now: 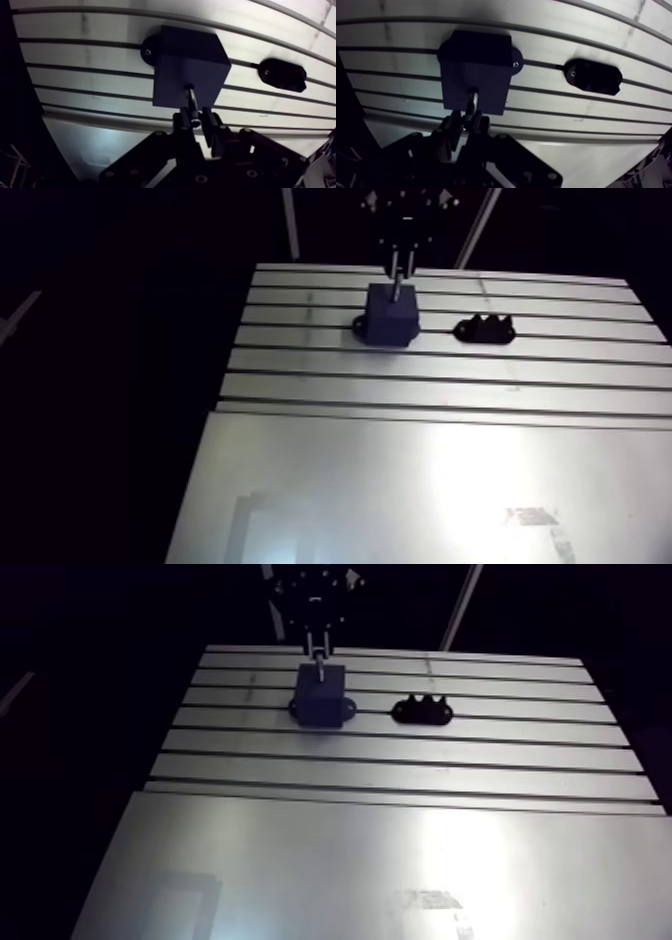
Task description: Pick up the M10 bolt and insert it into the hole until fully seated.
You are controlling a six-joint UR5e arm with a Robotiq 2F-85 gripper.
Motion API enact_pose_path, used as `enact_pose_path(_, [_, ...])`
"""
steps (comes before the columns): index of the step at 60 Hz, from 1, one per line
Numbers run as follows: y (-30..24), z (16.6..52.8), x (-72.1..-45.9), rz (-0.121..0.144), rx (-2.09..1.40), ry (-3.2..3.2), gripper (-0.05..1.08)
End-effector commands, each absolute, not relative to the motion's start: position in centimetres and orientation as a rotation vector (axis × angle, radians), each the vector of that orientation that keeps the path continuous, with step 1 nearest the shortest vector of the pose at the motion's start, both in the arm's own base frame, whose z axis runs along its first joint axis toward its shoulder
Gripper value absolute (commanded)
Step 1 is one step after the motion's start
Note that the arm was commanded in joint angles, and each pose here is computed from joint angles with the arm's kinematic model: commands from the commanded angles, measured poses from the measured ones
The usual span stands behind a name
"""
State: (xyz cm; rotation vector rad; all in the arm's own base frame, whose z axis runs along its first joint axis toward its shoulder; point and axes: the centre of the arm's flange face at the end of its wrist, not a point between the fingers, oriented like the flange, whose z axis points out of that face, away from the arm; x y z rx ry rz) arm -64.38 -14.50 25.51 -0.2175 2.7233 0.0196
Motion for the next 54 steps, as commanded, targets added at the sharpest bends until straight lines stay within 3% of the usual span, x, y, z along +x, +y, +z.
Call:
enact_pose_path(1, [-14.45,25.34,-64.3,0.019,-0.216,2.72,1.08])
enact_pose_path(54, [-14.56,25.5,-64.47,0.02,-0.221,2.731,1.08])
